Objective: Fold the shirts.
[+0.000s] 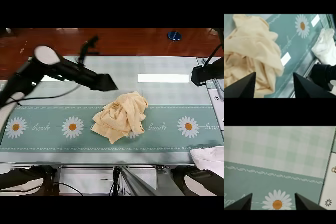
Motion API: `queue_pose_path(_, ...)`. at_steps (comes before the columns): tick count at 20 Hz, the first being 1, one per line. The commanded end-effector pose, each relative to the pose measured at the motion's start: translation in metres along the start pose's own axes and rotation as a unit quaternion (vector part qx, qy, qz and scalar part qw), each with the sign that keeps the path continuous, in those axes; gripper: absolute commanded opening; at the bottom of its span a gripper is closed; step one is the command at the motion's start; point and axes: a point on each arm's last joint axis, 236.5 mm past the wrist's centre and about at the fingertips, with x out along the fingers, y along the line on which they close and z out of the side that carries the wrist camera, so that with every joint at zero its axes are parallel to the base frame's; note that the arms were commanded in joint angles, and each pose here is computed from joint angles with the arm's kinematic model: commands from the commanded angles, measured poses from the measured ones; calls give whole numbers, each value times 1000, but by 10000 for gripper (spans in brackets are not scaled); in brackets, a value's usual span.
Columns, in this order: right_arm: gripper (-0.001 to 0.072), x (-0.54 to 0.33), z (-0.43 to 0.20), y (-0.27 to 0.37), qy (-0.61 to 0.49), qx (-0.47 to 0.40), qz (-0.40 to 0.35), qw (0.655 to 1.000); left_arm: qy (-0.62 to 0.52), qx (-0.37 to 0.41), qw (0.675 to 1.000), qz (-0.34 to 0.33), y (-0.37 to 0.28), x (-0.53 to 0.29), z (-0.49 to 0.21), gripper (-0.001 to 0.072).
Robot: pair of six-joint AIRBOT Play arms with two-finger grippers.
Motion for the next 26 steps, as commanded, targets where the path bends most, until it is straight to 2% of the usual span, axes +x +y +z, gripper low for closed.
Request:
queue_pose_path(1,602,8,4,5,-3,-4,7,1000,42,-37,997,49,54,-82,-32,552)
queue_pose_path(3,601,25,-3,9,19,-9,9,1000,71,-90,991,69,84,-101,-67,578)
queue_pose_path(4,601,36,-9,12,34,-13,11,999,75,-115,988,66,94,-100,-79,712)
queue_pose_path(5,602,49,-16,15,53,-17,13,998,82,-138,985,62,103,-94,-91,720)
queue_pose_path(9,600,90,-45,27,114,-31,19,993,87,-181,978,56,133,-57,-123,720)
queue_pose_path(13,595,105,-54,31,118,-37,20,992,91,-213,972,37,147,-32,-130,720)
queue_pose_path(20,590,107,-52,31,113,-37,20,993,144,-228,962,40,165,35,-151,720)
queue_pose_path(26,589,107,-52,31,113,-35,21,993,154,-222,962,46,165,54,-148,720)
